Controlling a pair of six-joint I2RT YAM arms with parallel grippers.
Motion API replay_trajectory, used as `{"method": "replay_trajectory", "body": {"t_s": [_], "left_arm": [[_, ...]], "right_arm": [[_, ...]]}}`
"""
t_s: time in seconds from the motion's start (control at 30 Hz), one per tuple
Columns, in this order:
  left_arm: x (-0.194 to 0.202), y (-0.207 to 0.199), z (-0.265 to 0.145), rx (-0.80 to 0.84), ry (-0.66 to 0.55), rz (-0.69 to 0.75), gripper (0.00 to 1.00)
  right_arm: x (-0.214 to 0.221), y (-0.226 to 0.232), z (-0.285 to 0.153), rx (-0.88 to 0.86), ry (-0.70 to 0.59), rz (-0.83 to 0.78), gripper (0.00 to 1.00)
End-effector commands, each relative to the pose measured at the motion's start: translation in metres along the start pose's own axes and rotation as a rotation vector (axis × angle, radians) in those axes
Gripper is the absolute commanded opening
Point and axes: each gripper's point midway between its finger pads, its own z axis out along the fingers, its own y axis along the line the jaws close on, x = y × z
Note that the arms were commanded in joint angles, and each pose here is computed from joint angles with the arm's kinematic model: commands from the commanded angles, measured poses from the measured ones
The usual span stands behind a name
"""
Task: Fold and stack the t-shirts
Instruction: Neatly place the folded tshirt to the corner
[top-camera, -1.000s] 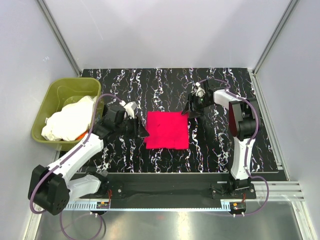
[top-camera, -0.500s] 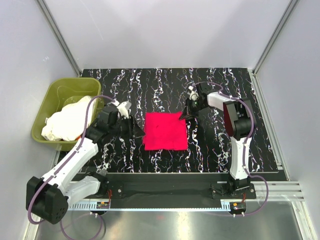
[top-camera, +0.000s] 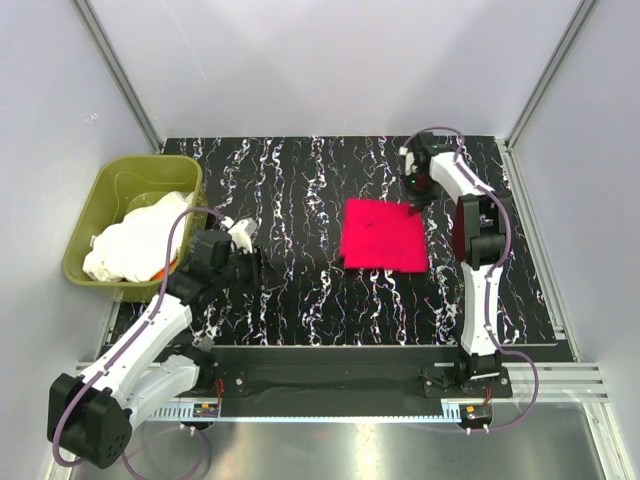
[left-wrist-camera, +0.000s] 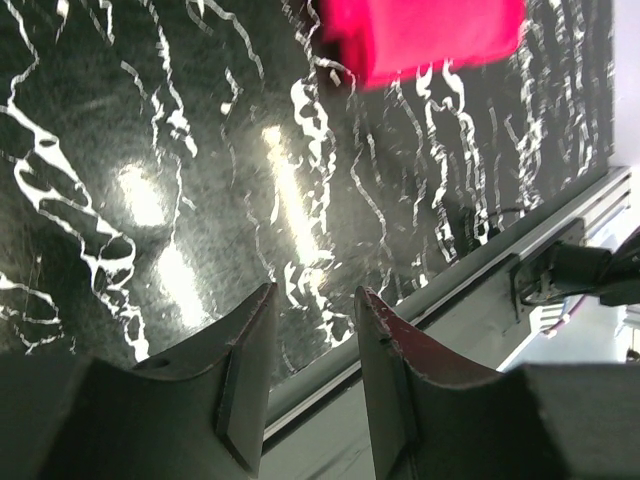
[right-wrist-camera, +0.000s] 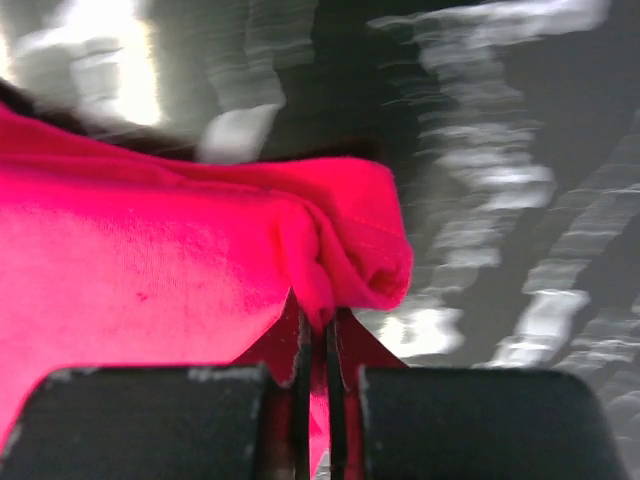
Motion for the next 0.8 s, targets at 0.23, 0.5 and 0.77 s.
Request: {"method": "replay_trajectory", "body": {"t_s": [0.23,0.5,0.77], "left_arm": [[-0.013,-0.017,0.003,0.072,0.003,0.078,0.39],[0.002,-0.016,0.012,0.075,0.105,0.102,0.35],[0.013,-0.012,0.02,0.065,0.176,0.098,0.33]], "right_arm": [[-0.061,-0.173,-0.003,0.491,-0.039,-0.096,0.0],[-0.095,-0.272,-0.015,0.764,-0.184,-0.064,0.0],[-0.135,-0.32,-0.029,0.899,-0.393,-0.062,0.0]]}}
